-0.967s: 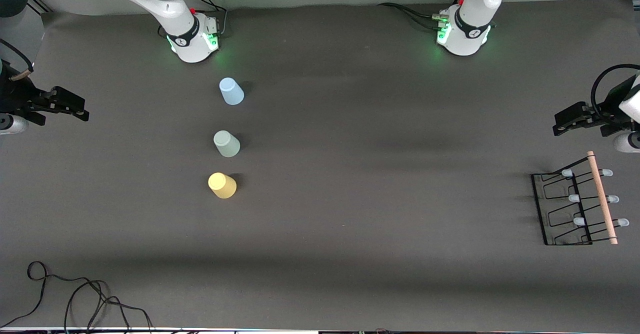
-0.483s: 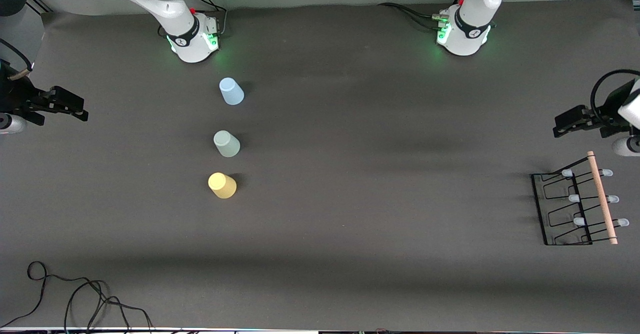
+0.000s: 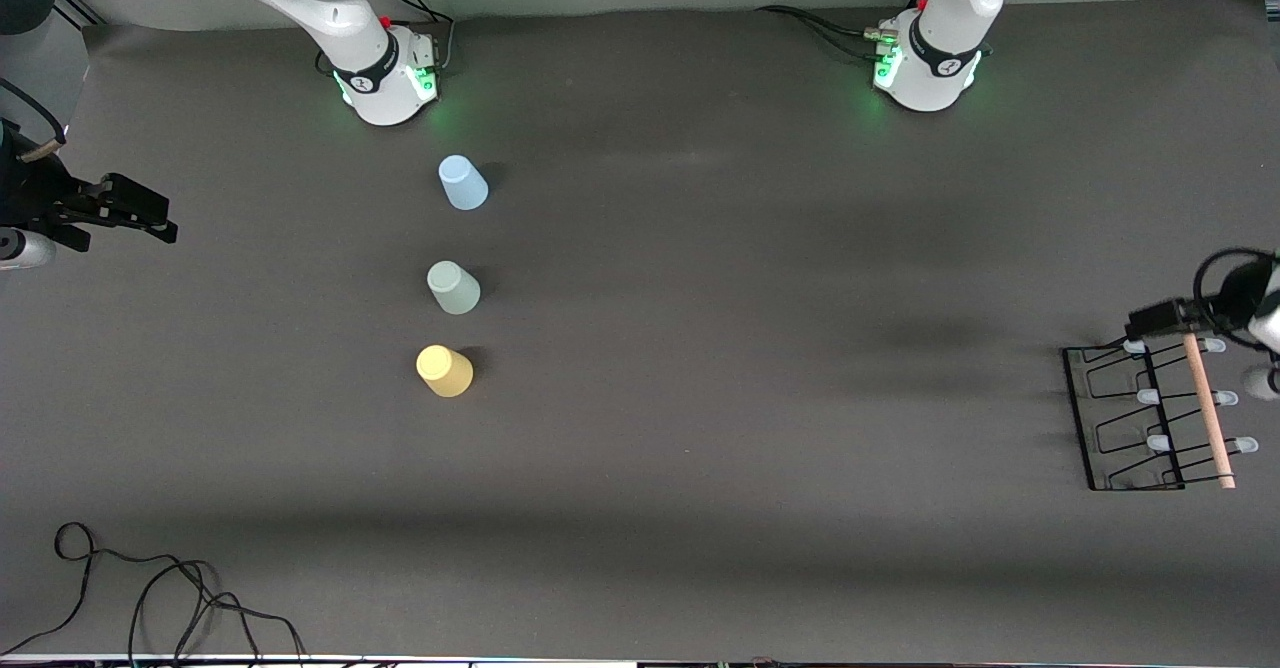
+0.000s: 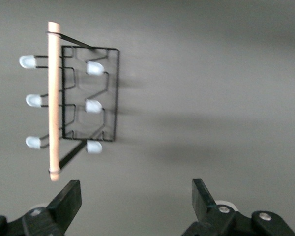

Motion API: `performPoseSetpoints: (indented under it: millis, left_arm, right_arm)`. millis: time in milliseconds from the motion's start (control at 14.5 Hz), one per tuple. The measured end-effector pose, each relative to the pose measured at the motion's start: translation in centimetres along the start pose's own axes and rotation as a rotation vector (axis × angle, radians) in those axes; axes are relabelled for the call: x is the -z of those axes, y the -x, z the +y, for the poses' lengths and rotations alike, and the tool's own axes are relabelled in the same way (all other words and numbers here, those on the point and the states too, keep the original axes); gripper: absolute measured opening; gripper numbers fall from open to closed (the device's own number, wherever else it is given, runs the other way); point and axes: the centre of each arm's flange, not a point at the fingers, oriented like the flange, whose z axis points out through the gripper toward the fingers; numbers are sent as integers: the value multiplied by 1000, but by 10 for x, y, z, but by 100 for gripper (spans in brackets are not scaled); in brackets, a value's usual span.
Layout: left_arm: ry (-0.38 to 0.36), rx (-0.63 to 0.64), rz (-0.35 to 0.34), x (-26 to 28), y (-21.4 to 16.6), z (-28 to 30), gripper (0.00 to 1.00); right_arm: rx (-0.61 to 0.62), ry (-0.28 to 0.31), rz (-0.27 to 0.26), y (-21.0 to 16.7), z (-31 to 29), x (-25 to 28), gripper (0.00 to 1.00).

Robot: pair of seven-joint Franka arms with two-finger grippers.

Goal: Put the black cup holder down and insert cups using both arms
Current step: 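Reach the left gripper to the rack's wooden dowel and grasp it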

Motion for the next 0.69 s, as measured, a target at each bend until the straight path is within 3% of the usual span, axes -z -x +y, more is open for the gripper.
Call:
performPoseSetpoints:
  millis: [691]
  left_arm:
    - [-17, -78, -19, -111, -31, -112, 100]
  right_arm:
    - [-1, 0, 0, 0, 0, 0, 100]
